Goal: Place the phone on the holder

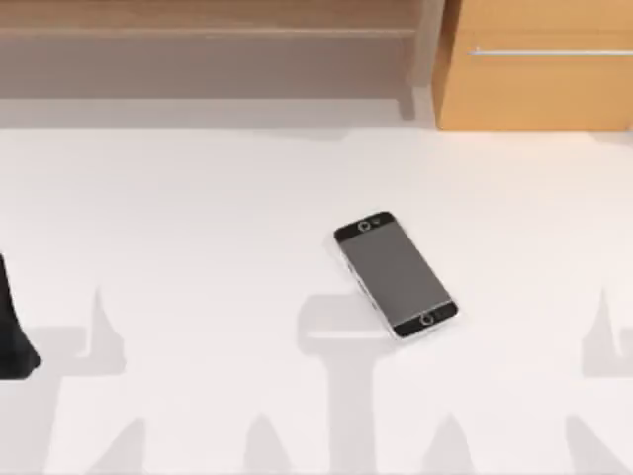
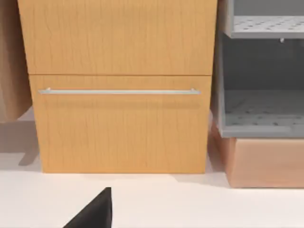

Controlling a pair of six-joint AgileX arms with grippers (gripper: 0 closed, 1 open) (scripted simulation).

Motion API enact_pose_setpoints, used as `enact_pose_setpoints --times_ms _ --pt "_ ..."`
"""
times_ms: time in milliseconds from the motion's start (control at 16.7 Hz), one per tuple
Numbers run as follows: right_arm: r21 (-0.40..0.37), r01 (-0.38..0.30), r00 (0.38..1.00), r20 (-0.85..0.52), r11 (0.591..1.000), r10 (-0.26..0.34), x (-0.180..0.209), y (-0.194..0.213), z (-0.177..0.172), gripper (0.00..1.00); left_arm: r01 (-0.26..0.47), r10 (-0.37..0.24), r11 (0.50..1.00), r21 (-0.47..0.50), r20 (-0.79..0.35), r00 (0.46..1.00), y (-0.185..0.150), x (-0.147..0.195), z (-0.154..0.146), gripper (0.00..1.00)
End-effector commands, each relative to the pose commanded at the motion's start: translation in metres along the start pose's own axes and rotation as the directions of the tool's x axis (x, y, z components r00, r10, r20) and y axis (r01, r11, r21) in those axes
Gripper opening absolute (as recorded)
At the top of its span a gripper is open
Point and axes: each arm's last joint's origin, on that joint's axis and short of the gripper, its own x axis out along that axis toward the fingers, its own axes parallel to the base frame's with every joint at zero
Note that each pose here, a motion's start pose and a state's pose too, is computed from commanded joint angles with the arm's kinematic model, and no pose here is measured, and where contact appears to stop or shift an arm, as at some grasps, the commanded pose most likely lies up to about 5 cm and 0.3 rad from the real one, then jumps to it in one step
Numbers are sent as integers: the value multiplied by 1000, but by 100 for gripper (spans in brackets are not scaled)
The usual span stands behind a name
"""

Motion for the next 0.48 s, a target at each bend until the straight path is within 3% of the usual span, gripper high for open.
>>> enact_pose_setpoints --times_ms 240,480 --pt "2 -12 1000 -12 1000 12 0 1 5 100 0 0 1000 0 0 1000 0 0 0 100" --pt "14 -71 991 -109 997 72 4 7 34 100 0 0 1000 0 0 1000 0 0 0 100"
